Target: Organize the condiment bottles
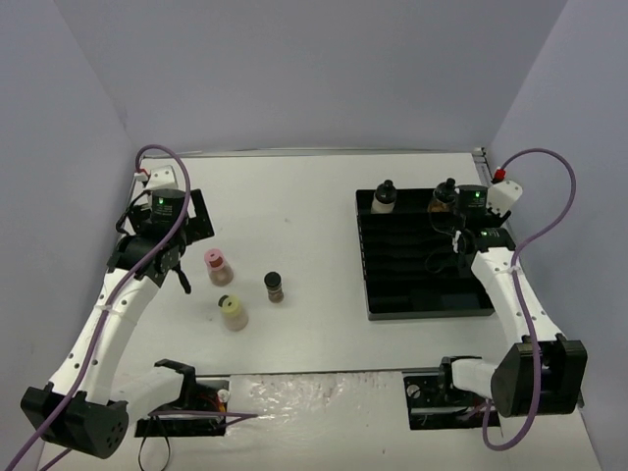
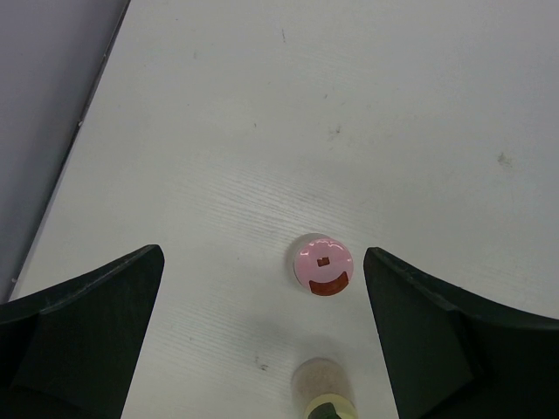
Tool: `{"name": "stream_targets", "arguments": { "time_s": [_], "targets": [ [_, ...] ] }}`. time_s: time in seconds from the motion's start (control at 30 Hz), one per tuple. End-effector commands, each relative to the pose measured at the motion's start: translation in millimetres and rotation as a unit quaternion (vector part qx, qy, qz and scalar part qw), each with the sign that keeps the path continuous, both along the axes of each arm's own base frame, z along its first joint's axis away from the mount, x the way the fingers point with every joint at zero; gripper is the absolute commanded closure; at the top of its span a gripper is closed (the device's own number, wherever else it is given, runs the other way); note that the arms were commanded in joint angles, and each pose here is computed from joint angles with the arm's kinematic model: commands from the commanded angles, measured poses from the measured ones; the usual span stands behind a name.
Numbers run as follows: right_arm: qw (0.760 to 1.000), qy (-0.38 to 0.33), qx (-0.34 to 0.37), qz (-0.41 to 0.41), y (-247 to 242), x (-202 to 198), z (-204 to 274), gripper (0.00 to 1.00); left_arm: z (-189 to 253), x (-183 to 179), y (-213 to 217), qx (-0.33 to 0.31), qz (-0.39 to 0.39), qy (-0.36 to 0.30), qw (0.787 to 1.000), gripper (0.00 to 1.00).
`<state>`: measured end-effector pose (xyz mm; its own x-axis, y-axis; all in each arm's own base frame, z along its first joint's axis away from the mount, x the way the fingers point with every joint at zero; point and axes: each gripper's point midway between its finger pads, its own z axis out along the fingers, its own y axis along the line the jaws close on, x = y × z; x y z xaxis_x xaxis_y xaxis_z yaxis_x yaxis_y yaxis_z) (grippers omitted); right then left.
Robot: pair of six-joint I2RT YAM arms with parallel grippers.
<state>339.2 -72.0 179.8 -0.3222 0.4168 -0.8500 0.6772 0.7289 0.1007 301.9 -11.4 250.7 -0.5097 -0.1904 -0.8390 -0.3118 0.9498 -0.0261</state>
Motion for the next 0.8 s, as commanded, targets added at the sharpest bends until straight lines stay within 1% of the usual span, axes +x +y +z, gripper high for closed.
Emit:
{"name": "stream_targets", "arguments": {
  "time_s": [0.0,0.2,0.37,0.77],
  "targets": [
    [0.999,-0.042,0.015,-0.030,-25,1,3,1.00,23,10,1,-0.013,0.010,-0.044,0.999,0.03],
    [0.998,-0.038,0.020,-0.049,-41,-1,-14,1.00,23,10,1,-0.013,0.009,-0.045,0.999,0.03],
    [0.996,-0.051,0.025,-0.064,-49,0,-23,1.00,24,9,0,-0.015,0.009,-0.046,0.999,0.03],
    [0.994,-0.071,0.036,-0.078,-52,24,-42,1.00,23,11,-2,-0.018,0.006,-0.044,0.999,0.03]
  ]
}}
